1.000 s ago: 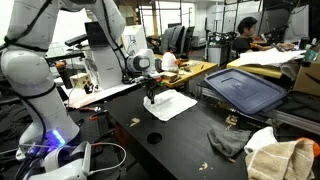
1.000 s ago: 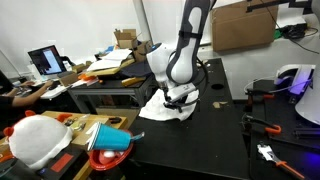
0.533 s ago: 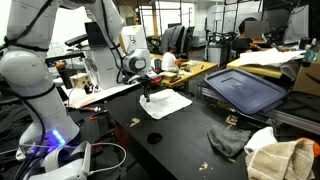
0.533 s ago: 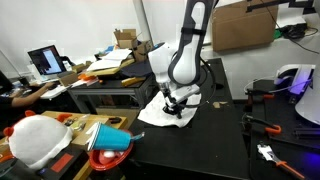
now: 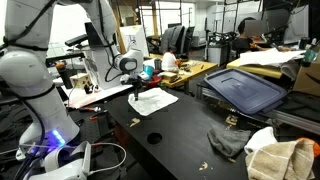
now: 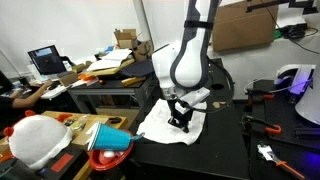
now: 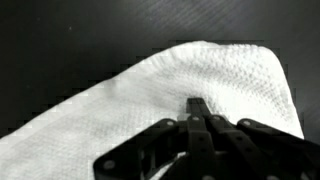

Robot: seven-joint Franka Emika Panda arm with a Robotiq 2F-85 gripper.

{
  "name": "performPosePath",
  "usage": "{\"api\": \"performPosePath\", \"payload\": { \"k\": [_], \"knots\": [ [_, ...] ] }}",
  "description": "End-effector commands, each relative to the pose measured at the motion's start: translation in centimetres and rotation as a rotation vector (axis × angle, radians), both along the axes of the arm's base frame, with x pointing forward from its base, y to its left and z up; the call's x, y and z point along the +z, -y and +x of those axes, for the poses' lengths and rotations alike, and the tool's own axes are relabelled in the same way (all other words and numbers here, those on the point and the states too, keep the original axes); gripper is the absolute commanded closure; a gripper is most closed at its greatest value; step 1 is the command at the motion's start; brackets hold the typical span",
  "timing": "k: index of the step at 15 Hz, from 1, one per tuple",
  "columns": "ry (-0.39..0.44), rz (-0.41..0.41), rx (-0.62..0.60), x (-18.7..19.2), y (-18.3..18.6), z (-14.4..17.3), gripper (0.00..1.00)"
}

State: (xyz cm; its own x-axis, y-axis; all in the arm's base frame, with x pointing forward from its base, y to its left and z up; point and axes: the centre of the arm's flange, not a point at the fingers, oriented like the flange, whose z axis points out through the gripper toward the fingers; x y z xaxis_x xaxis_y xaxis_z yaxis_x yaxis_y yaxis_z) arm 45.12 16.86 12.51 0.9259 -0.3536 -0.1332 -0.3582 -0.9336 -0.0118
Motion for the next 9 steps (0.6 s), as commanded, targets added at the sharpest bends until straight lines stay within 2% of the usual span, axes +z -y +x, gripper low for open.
{"api": "performPosePath", "payload": {
  "k": [1,9],
  "knots": [
    [-0.077,0.047,0.078,-0.8,-0.7,-4.7,1.0],
    [-0.227,0.115,0.188,-1.2,-2.4,-11.0,1.0]
  ]
}}
